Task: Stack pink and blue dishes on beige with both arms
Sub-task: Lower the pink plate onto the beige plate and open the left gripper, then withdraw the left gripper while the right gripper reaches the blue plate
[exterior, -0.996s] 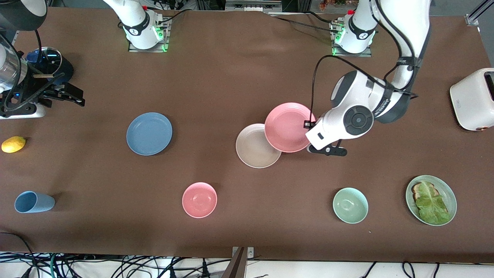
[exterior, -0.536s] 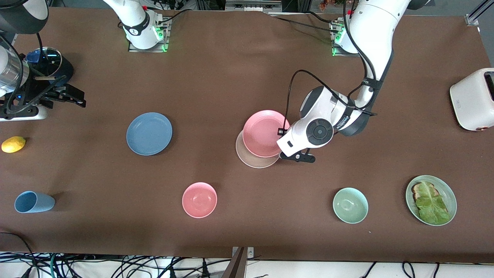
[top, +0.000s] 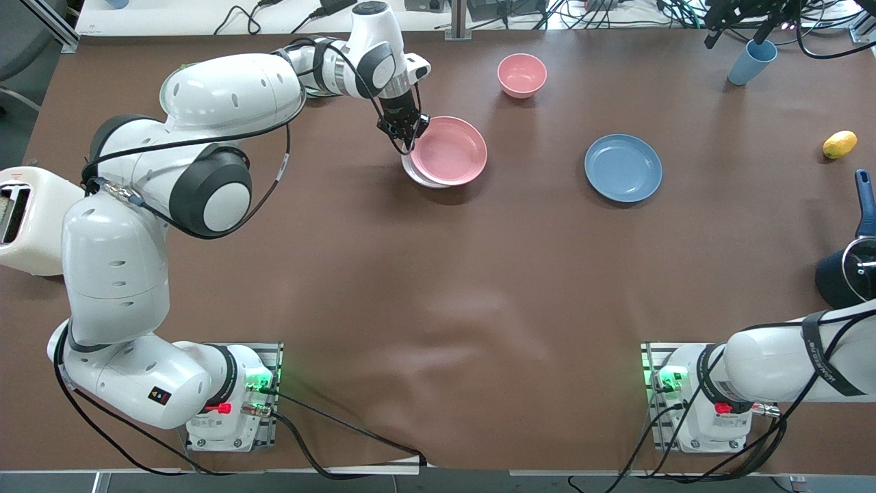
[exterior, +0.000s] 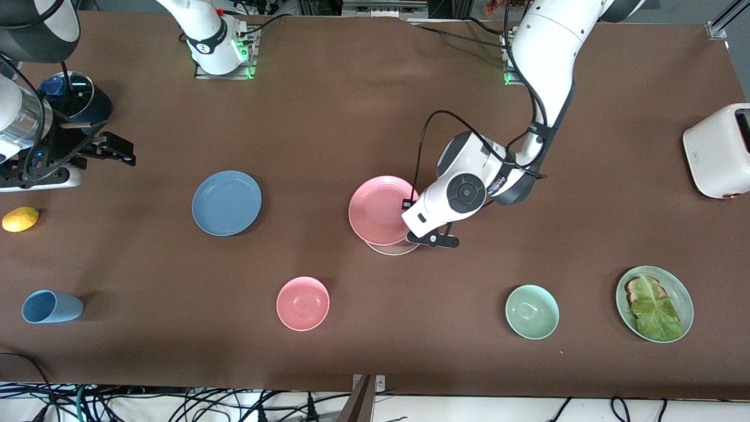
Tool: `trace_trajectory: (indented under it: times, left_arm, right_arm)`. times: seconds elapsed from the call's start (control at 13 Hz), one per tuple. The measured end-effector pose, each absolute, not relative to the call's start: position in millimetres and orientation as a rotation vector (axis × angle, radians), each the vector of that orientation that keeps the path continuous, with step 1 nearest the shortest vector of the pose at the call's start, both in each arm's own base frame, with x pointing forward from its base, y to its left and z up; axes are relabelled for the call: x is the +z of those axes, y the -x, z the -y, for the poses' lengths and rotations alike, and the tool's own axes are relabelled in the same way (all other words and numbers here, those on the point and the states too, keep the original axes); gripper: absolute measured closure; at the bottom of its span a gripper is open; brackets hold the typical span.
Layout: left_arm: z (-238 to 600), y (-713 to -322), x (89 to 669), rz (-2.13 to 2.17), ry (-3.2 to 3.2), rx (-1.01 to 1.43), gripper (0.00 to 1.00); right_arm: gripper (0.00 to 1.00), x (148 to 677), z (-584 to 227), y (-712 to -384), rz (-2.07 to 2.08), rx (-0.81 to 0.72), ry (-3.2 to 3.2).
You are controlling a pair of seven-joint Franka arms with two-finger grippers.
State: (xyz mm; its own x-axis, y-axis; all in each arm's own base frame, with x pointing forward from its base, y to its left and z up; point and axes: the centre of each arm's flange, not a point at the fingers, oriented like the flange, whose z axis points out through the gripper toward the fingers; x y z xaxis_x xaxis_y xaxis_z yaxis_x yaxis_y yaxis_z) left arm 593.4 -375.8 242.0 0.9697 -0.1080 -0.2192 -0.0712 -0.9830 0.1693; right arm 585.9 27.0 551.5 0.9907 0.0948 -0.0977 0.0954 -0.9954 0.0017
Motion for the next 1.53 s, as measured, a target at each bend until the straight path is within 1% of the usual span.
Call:
trace_trajectory:
  times: [0.23, 0.31, 0.54, 0.61, 0.92, 1.0, 1.23, 1.53]
  left_arm:
    - [374, -595, 237, 0.129, -2.959, -0.339, 0.95]
    - [373, -597, 236, 0.137, -2.957, -0.327, 0.89]
    - [370, -601, 238, 0.192, -2.949, -0.3, 0.57]
    - [370, -601, 238, 0.195, -2.949, -0.296, 0.48]
    - [357, -613, 243, 0.167, -2.955, -0.269, 0.04]
    - [347, -619, 244, 0.15, -2.961, -0.26, 0.0]
    - [307, -636, 253, 0.105, -2.979, -0.297, 0.0]
    - [251, -654, 284, 0.016, -2.989, -0.325, 0.0]
  right_arm:
    - [0.0, 534, -30, -593, -0.162, -0.193, -3.127]
    - [0.0, 527, -33, -596, -0.17, -0.194, -3.128]
    - [0.0, 514, -50, -605, -0.212, -0.17, -3.128]
    - [0.0, 512, -55, -606, -0.223, -0.169, -3.127]
    - [0.0, 504, -57, -609, -0.227, -0.174, -3.127]
    - [0.0, 500, -56, -609, -0.226, -0.172, -3.127]
    - [0.0, 485, -56, -609, -0.225, -0.174, -3.127]
    - [0.0, 474, -51, -605, -0.213, -0.195, -3.125]
